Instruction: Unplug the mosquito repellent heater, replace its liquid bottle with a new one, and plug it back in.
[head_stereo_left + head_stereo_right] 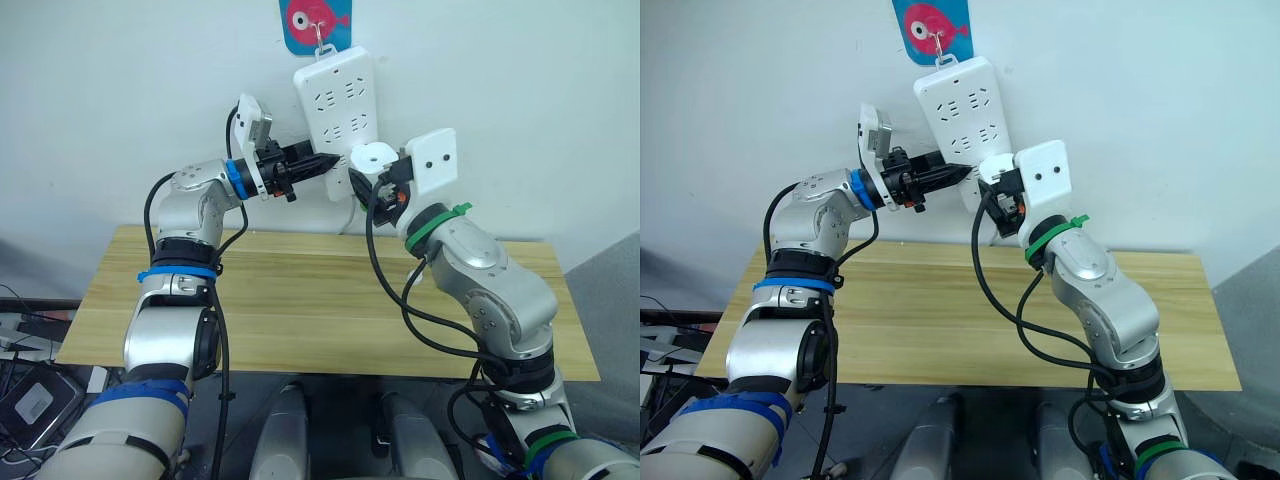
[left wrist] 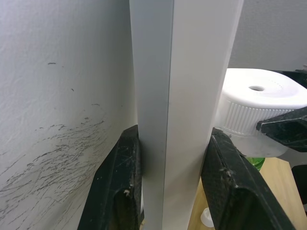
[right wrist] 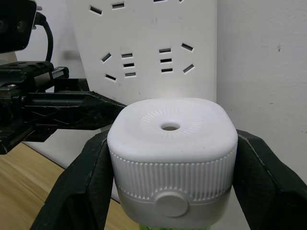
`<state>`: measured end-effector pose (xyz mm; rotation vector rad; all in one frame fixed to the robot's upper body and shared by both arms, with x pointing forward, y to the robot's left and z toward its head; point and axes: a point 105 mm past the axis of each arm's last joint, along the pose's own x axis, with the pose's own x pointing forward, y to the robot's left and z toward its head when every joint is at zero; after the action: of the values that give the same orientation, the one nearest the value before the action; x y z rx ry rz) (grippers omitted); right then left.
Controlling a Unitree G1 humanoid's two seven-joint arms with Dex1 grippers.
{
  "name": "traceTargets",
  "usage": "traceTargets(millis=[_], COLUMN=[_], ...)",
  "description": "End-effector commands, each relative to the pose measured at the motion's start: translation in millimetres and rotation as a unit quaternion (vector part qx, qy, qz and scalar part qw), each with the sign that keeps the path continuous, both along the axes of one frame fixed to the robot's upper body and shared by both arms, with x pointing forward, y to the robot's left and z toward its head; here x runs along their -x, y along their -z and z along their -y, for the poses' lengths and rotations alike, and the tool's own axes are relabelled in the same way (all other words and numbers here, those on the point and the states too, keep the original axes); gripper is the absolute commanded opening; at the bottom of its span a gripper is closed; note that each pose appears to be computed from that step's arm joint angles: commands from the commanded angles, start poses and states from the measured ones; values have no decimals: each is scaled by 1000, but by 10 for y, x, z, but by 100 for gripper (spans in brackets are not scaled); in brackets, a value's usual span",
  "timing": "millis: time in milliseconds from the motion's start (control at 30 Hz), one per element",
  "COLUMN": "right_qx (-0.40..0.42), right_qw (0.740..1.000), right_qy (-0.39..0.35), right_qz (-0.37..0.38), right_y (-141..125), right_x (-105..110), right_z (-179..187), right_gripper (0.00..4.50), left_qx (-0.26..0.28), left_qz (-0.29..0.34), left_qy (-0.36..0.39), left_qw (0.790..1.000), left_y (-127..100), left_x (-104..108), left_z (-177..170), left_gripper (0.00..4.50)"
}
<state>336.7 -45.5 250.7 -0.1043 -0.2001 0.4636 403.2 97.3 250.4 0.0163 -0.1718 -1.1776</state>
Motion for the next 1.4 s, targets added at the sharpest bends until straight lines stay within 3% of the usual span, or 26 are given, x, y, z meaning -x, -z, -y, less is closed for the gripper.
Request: traceTargets(millis=[33,233,267,367,667,767,833,967,1100,1267,1400], right_qx=[-44,-36,-36,-17,-1,4,0,-14,-24,-22,-16], right_qw=[999,999,999,999,995,994,994,993,990,984,978], right_qy=[10,-2,-10,-28,-93,-107,-106,-109,-132,-171,-203], right_qz=[-9,-10,-7,7,-23,-35,-36,-37,-40,-44,-47], right_y=[-63,-29,-35,-50,74,127,122,131,161,204,241], right_x=[-68,10,50,179,655,677,639,532,483,455,430], right_z=[13,40,52,98,243,263,280,282,204,78,-41], right_gripper=[300,300,373,448,448,448,450,355,204,16,5], left_qx=[-8,-15,-17,-19,-30,-35,-38,-46,-55,-50,-77], left_qz=[11,12,14,18,24,20,15,20,22,0,-13], left_qy=[74,57,50,33,7,-4,-11,-42,-60,-77,-58], left_qw=[997,998,999,999,999,999,999,998,996,996,995], left_y=[-9,31,46,65,68,82,86,28,-48,-103,-24], left_x=[170,128,110,66,-20,-48,-53,-61,-10,107,266], left_z=[262,218,202,163,72,-13,-100,-336,-557,-830,-902], left_gripper=[128,128,128,128,128,128,204,323,450,450,450])
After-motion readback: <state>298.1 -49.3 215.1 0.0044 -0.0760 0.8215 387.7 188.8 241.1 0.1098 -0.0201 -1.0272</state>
